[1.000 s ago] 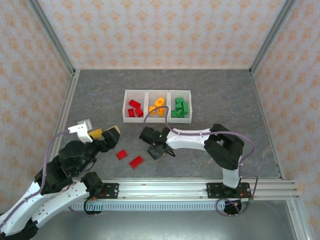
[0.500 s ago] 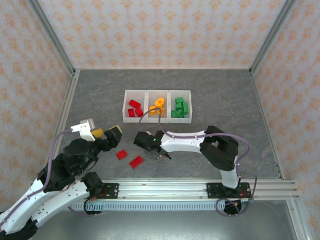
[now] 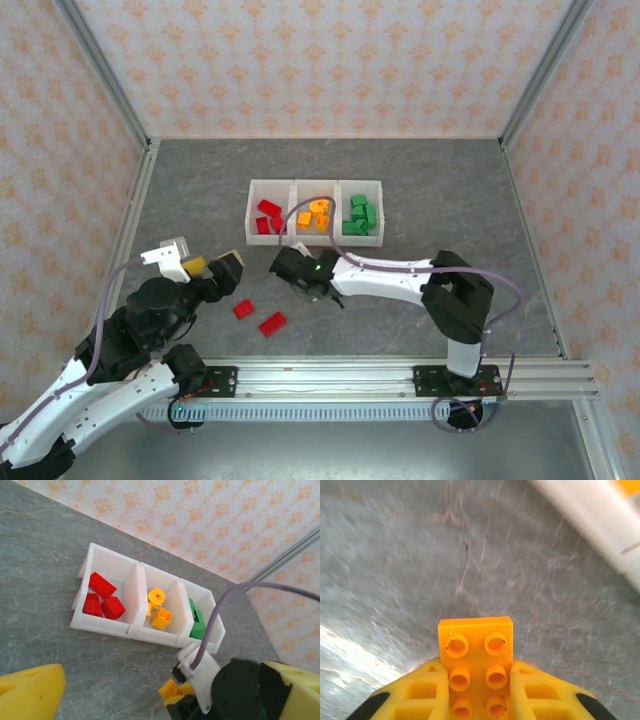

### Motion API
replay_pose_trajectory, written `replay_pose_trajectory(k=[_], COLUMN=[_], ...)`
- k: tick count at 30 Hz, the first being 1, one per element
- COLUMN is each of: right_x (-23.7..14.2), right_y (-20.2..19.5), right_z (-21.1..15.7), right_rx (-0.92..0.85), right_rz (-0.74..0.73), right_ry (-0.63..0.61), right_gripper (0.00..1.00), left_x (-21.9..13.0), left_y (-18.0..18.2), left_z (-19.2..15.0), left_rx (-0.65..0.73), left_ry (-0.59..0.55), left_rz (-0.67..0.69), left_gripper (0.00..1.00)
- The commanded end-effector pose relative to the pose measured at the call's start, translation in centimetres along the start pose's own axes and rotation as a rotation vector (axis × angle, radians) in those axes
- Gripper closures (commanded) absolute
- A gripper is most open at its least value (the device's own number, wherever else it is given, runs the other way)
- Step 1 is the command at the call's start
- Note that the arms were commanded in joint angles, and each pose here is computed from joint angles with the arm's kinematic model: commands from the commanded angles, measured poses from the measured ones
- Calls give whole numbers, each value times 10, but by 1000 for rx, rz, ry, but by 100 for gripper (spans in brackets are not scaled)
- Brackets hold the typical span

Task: Sort the legos into containers by color
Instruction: Pick up the lego from the bottom-center of the table, then place the lego in the container.

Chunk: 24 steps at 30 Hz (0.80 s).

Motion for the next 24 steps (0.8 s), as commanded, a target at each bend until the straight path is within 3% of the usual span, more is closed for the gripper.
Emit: replay_pose_trajectory(k=[1,9,22,24], right_x=[-27,-23,43,50], right_y=[-20,-66,-100,-98], right_z=[43,106,170,175], right_rx=[108,281,441,436], right_rz=[-14,-27,70,83], right_ry=[-141,-257,-296,-292], right_gripper=[78,77,76,72], left_x=[1,1,3,3], left_y=[6,7,8,8], left_z=[-3,-4,-4,-4], left_rx=[15,16,26,28], left_ry=[-3,-1,-2,-1], left_rz=[33,36,48,52], left_gripper=[1,1,1,1])
Point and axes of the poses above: each hand's point on the last joint's axis, 136 mm out from that joint toward the fingers, its own x axis out along the fingers, its own y axis along the line the jaws close on, z = x × y, the point moved 4 cm from there along -x, back along the fingers, and after that the axes turned 8 degrees about x, right-handed, at the moved point
